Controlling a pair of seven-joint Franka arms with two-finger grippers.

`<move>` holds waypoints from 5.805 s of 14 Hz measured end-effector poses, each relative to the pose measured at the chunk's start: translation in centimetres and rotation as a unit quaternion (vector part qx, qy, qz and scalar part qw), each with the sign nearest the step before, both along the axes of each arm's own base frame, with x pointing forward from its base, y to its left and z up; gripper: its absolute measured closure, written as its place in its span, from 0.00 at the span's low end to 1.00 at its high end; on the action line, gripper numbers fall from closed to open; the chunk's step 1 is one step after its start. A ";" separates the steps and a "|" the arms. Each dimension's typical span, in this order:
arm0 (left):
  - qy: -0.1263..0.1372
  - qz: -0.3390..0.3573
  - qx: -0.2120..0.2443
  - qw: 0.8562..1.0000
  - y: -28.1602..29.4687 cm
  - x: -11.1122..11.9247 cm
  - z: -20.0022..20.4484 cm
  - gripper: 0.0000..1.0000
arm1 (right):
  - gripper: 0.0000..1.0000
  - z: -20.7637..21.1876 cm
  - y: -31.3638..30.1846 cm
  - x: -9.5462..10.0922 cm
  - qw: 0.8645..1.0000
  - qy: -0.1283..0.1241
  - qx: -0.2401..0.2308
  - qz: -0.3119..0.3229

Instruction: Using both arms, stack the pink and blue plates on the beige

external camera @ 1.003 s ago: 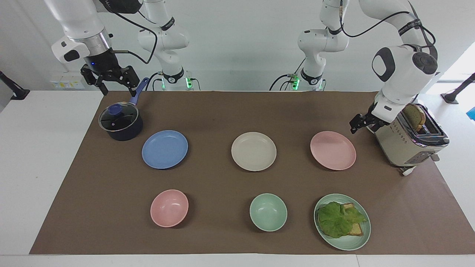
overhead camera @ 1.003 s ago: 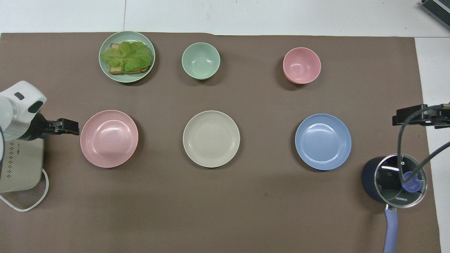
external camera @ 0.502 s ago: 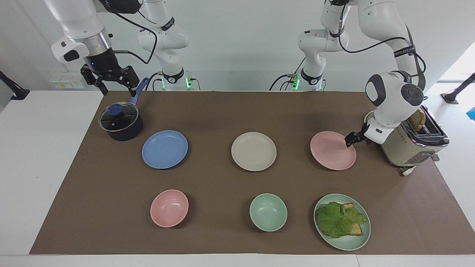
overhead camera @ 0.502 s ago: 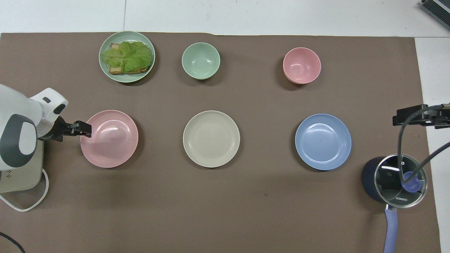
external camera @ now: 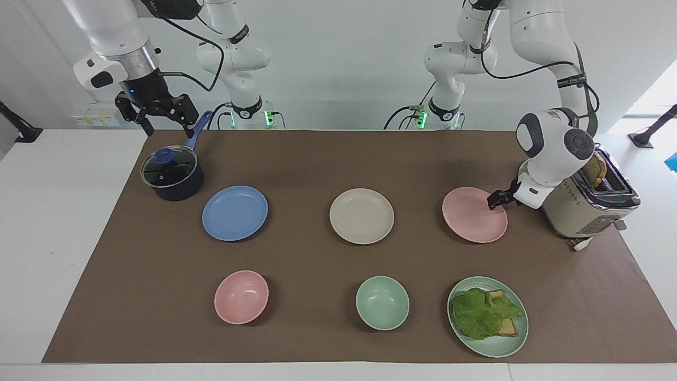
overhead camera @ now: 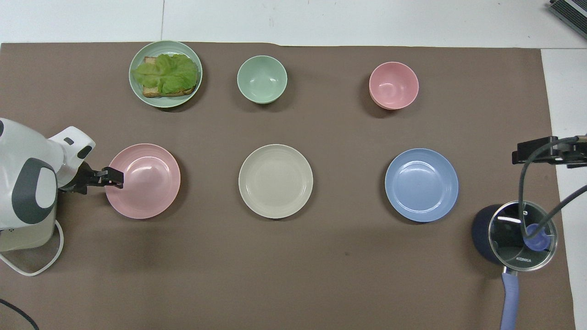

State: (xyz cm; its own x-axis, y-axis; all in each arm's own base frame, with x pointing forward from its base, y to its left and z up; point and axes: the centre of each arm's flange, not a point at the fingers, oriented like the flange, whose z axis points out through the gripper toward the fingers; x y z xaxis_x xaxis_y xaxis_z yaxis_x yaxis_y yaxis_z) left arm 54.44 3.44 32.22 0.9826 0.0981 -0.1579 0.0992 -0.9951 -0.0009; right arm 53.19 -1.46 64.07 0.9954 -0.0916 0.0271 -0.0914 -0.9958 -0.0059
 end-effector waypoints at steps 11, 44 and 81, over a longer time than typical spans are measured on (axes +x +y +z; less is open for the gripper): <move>0.026 -0.005 -0.007 1.000 -0.7 -0.2 1.0 0.95 | 0.00 0.0 0.0 0.0 1.000 0.000 0.000 0.000; -0.015 0.042 -0.091 0.995 -31.6 -3.1 2.7 0.96 | 0.00 -0.1 -0.4 -0.2 1.000 0.002 0.000 -0.003; -0.062 -0.058 0.009 0.996 -6.3 -1.2 31.6 0.00 | 0.00 -31.8 -4.0 3.9 0.999 0.022 0.020 0.036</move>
State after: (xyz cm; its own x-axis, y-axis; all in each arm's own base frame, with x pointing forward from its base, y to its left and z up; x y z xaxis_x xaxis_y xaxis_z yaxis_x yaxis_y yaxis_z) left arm 53.23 -2.90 63.78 0.9993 -0.0153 -0.0339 -0.0158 -0.9998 -0.0128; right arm 57.12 -5.47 32.30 0.9996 -0.0190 -0.0189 -0.0198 -0.9988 -0.0442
